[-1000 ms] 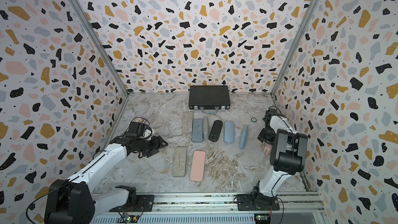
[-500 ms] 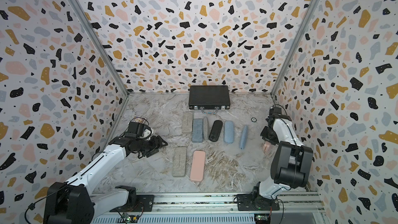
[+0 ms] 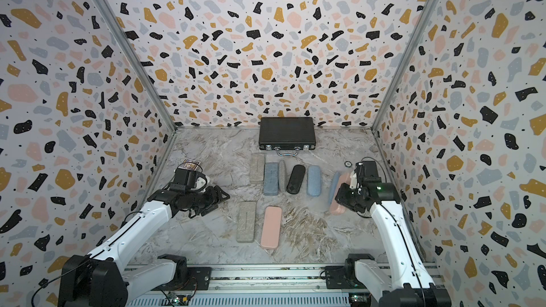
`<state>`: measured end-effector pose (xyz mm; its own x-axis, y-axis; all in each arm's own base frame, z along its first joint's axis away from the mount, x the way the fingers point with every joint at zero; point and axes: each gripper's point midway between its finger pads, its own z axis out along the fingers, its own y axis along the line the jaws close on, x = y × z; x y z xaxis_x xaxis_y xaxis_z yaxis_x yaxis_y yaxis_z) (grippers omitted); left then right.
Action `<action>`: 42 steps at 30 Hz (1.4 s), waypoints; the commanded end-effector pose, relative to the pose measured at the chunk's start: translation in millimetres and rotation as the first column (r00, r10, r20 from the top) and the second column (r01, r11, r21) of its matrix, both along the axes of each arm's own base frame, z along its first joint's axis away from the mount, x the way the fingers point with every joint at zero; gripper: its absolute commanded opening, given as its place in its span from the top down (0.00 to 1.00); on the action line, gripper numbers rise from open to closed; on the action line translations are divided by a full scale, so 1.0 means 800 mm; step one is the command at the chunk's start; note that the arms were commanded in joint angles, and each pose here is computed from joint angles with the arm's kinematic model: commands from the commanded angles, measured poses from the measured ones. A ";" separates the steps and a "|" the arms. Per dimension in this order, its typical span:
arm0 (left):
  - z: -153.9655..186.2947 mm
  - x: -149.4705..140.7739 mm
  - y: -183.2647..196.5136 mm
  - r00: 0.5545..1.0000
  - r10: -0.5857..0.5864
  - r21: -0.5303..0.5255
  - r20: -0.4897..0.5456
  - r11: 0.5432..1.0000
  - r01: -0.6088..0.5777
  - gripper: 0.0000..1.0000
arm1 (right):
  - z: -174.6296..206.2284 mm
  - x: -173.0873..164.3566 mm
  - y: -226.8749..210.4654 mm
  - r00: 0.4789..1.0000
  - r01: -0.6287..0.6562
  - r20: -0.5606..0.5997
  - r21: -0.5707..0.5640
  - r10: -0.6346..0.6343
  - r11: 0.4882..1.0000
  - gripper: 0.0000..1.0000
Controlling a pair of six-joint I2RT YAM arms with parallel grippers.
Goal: Close the glasses case
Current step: Pick up the glasses case at the center of the board, then place the glasses case at the center of the board.
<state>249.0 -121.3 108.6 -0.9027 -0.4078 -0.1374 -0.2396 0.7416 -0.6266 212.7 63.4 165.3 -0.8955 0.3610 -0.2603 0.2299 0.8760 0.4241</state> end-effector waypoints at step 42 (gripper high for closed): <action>-0.013 -0.004 -0.008 1.000 0.023 -0.076 -0.008 0.997 -0.024 0.28 | -0.132 -0.075 0.236 0.918 -0.339 -0.105 0.297 0.383 0.893 0.69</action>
<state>243.0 -127.5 98.8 -0.8960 -0.4345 -0.0920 -0.2678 0.6938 -0.6685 151.8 238.9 55.0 -0.9982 0.0419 -0.0436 0.0055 0.7809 0.6246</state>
